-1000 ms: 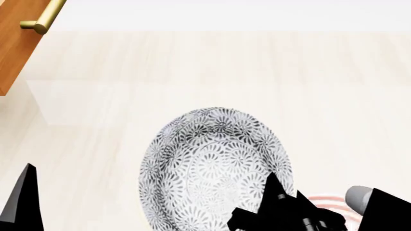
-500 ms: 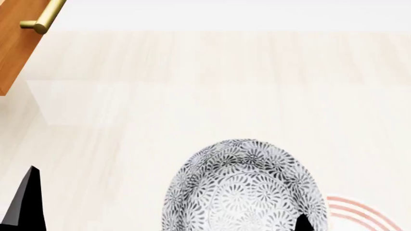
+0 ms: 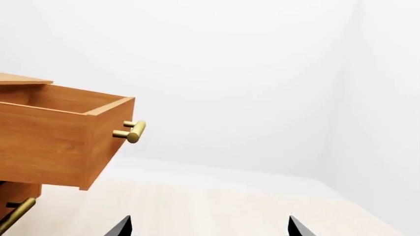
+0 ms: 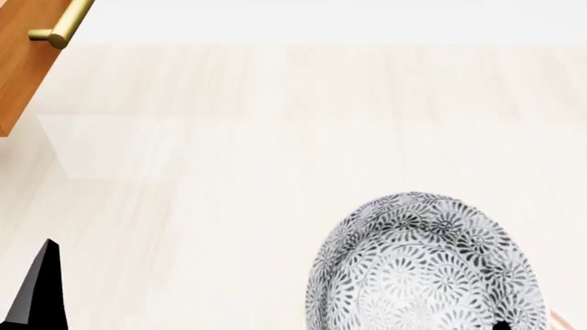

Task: Put the bowl on the plate.

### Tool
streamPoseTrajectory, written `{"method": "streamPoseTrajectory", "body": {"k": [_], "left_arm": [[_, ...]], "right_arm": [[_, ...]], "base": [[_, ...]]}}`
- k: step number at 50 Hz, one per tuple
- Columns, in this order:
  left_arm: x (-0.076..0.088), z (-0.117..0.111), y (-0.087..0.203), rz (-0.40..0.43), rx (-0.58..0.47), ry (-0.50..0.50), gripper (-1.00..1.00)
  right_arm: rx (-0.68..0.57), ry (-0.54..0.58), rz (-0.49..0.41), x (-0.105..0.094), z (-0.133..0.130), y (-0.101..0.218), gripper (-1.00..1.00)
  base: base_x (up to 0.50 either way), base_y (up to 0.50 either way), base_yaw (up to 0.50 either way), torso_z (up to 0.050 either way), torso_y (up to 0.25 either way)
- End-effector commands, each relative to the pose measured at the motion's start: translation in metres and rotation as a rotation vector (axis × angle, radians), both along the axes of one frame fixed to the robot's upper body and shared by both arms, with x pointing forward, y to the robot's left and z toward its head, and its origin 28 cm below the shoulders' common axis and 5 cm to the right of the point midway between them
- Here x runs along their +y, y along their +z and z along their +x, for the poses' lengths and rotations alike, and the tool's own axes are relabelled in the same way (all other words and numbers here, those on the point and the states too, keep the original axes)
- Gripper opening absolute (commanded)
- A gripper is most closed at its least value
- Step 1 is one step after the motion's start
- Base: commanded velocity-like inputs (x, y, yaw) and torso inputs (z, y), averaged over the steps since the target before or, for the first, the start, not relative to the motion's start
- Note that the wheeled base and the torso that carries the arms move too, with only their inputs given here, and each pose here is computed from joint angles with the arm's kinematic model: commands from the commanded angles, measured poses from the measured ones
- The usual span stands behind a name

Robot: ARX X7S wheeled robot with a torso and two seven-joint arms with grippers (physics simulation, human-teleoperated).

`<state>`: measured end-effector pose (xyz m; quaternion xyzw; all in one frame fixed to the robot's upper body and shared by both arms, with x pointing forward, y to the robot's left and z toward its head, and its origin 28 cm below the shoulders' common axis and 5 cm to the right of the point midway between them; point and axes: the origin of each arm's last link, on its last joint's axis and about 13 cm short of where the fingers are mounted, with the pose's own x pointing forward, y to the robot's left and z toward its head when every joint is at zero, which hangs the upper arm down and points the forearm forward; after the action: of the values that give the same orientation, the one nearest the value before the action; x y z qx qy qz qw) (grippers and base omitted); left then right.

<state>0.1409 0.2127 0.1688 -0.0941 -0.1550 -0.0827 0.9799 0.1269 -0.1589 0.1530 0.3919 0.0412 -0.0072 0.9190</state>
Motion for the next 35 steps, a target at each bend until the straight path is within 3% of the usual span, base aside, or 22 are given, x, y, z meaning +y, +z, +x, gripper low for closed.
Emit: {"method": "streamPoseTrajectory", "body": {"k": [1,15,35], "left_arm": [[-0.001,-0.001,0.001,-0.001,-0.001,-0.002,1.0],[0.001,0.0,0.001,-0.004,0.0,0.0,1.0],[0.0,0.0,0.0,-0.003,0.0,-0.002,1.0]], "right_arm": [[-0.033,-0.045,0.047,-0.005,0.007,0.008,-1.0],[-0.009,-0.099,0.06,-0.003,0.024,0.014,-1.0],[0.022,-0.16,0.06,-0.005,0.027,0.019,-1.0]], "base": [[0.0,0.0,0.0,0.0,0.0],[0.0,0.0,0.0,0.0,0.0],[0.0,0.0,0.0,0.0,0.001]]}}
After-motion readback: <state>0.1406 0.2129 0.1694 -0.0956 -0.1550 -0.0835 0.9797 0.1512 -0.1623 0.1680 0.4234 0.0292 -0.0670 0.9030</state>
